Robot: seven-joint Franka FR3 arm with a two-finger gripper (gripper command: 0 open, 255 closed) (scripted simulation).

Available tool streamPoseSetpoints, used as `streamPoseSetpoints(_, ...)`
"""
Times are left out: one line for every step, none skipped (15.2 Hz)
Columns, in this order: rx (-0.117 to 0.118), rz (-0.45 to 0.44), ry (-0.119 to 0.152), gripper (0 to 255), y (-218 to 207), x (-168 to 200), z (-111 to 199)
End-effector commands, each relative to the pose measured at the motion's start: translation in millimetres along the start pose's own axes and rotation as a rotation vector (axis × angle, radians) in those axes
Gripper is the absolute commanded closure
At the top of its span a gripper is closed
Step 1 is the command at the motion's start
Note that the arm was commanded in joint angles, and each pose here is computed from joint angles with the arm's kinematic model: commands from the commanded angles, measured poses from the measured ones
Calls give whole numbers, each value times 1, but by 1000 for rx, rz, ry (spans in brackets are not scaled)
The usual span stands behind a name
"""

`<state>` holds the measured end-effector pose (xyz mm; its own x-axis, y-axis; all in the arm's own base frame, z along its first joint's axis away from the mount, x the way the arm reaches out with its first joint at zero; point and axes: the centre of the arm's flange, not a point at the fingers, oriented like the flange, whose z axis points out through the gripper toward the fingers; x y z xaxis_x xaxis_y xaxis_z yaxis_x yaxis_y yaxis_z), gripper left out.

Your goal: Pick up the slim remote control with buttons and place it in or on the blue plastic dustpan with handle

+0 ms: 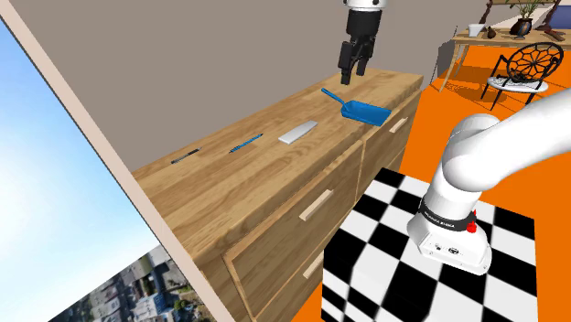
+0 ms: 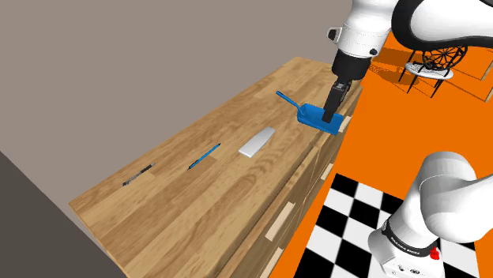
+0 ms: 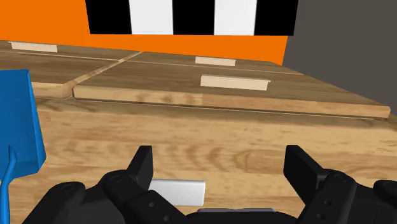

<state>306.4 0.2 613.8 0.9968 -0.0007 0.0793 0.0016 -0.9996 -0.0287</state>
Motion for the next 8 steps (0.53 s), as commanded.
streamPoseSetpoints(0, 0, 0, 0, 0, 0, 0)
streamPoseSetpoints(2, -50, -3, 0, 9, 5, 8)
streamPoseSetpoints(3, -101, -6, 0, 18, 10, 17)
streamPoseSetpoints(5, -151, -9, 0, 27, 16, 25)
streamPoseSetpoints(7, -202, -11, 0, 35, 23, 34)
streamPoseSetpoints(8, -252, -14, 0, 44, 29, 43)
streamPoseSetpoints(10, -302, -17, 0, 51, 36, 51)
streamPoseSetpoints(11, -353, -20, 0, 59, 44, 60)
